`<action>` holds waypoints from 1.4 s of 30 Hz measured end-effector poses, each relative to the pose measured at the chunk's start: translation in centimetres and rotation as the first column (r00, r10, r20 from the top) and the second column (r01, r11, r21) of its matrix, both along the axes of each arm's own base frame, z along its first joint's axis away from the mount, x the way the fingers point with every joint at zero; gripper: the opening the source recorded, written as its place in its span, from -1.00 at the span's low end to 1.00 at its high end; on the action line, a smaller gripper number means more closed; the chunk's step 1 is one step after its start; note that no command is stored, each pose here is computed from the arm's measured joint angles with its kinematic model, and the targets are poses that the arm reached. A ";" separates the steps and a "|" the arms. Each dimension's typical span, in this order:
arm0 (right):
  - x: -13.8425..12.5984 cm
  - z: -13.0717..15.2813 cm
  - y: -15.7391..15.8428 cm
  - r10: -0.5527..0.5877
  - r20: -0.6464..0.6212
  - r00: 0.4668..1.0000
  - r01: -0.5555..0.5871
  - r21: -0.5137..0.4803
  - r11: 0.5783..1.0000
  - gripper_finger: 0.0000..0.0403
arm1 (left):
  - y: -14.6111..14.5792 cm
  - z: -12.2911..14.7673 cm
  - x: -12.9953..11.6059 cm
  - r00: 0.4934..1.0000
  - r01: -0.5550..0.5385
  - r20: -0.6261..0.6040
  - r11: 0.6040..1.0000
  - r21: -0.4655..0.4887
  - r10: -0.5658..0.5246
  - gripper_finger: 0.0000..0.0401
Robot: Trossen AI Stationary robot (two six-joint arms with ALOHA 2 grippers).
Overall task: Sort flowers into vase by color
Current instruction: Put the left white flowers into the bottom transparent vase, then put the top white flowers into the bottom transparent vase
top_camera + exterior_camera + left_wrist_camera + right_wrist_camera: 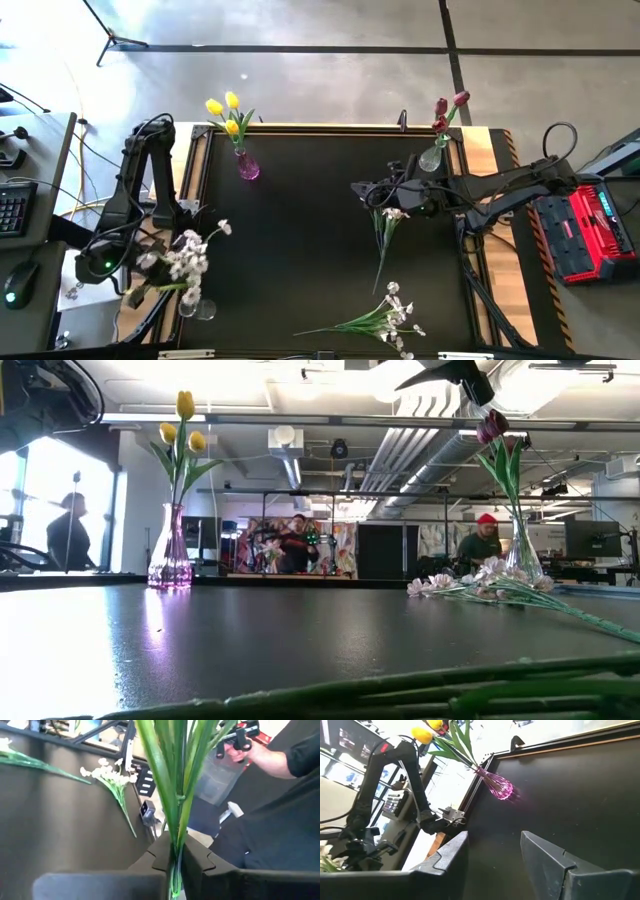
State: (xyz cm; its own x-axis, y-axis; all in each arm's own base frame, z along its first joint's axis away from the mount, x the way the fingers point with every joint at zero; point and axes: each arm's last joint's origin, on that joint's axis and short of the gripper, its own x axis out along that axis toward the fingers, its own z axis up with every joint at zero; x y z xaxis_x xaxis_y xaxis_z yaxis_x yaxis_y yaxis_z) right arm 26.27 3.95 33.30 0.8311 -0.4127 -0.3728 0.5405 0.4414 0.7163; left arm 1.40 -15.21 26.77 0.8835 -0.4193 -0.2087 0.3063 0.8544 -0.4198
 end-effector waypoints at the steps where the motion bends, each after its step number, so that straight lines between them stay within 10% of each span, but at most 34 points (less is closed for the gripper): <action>1: 0.0 0.0 0.0 0.000 -0.001 1.000 0.000 0.000 1.000 -0.16 | 0.0 0.0 0.0 1.000 -0.003 -0.007 1.000 -0.009 0.002 -0.87; 13: 0.0 0.0 0.0 0.019 -0.012 1.000 -0.019 -0.016 1.000 -0.16 | 0.0 -0.6 -0.2 0.986 0.077 -0.142 0.995 -0.064 -0.086 -0.31; 30: 2.2 -3.6 1.1 0.195 -0.173 0.965 -0.174 0.131 0.976 -0.16 | 2.4 1.9 0.1 0.995 0.011 -0.094 0.994 -0.111 -0.022 -0.51; 42: 1.3 -8.6 0.7 0.224 -0.568 0.792 -0.061 0.292 0.955 -0.16 | 5.4 7.3 0.5 0.998 -0.052 0.011 0.979 -0.199 0.055 -0.53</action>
